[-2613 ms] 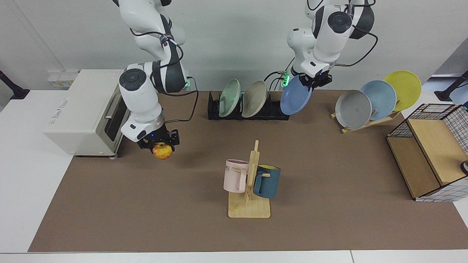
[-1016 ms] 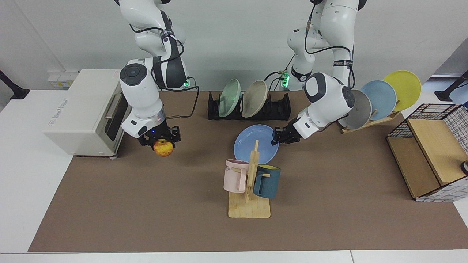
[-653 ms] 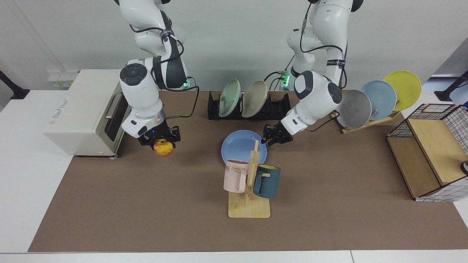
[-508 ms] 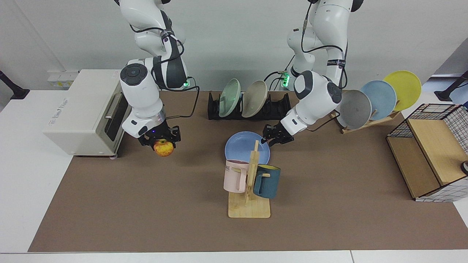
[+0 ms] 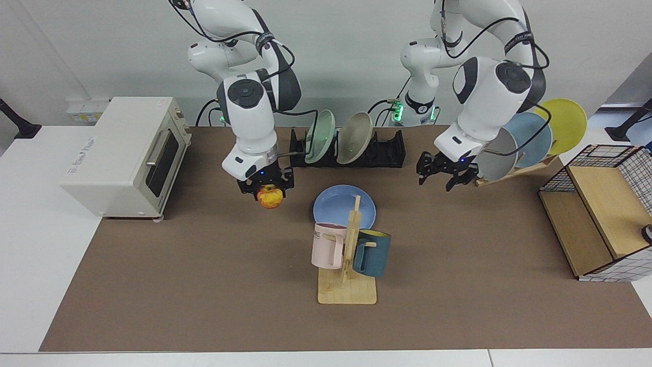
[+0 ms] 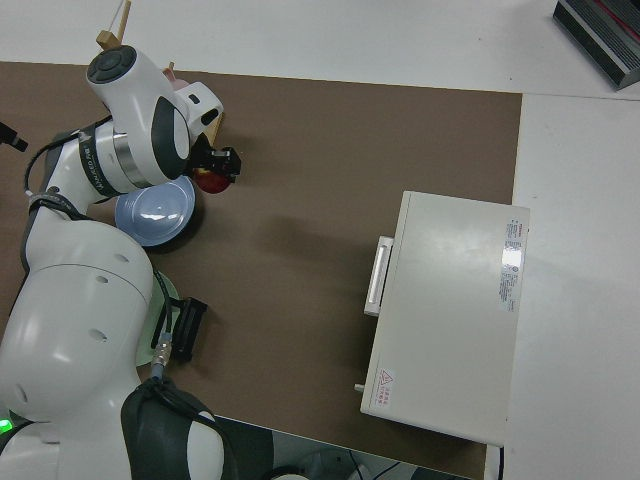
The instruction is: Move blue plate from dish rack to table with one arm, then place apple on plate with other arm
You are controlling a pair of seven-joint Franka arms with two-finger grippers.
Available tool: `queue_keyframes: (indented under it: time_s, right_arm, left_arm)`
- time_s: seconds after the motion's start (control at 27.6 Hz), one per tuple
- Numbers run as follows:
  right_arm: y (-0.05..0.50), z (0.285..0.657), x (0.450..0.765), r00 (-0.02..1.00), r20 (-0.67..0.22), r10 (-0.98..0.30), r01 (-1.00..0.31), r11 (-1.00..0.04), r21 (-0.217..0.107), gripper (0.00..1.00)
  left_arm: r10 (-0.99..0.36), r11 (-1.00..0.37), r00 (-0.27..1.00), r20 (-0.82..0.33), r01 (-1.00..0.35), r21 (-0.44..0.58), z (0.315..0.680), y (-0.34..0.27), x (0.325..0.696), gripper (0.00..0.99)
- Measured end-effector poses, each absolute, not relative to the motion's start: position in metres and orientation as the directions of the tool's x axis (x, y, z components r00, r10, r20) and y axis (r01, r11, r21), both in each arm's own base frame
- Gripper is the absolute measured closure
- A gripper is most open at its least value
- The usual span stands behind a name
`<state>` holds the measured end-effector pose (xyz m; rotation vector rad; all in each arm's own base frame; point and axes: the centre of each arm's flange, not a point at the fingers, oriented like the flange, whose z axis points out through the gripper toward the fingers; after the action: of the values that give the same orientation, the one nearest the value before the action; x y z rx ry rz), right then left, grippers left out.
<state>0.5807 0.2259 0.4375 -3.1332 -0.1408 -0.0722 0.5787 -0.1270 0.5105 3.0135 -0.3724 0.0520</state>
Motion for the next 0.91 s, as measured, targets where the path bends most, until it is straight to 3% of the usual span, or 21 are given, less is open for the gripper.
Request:
queue_keyframes:
  time_s: [0.11,0.51,0.91]
  right_arm:
    - [0.256,0.438,0.569,0.997,0.047,0.055,0.056,-0.998,-0.007,0.23]
    - [0.346,0.418,0.551,0.996,0.036,-0.076,-0.075,-0.997,-0.007,0.23]
    - [0.4,0.342,0.56,0.994,0.034,-0.102,-0.102,-0.995,0.001,0.23]
  left_arm:
    - [-0.241,-0.967,0.97,0.015,-0.242,0.076,0.539,-0.125,0.574,0.018]
    - [-0.21,-0.977,0.978,0.0,-0.21,0.041,0.607,-0.106,0.559,0.009]
    - [-0.188,-0.982,0.982,0.006,-0.188,0.029,0.622,-0.093,0.55,0.009]
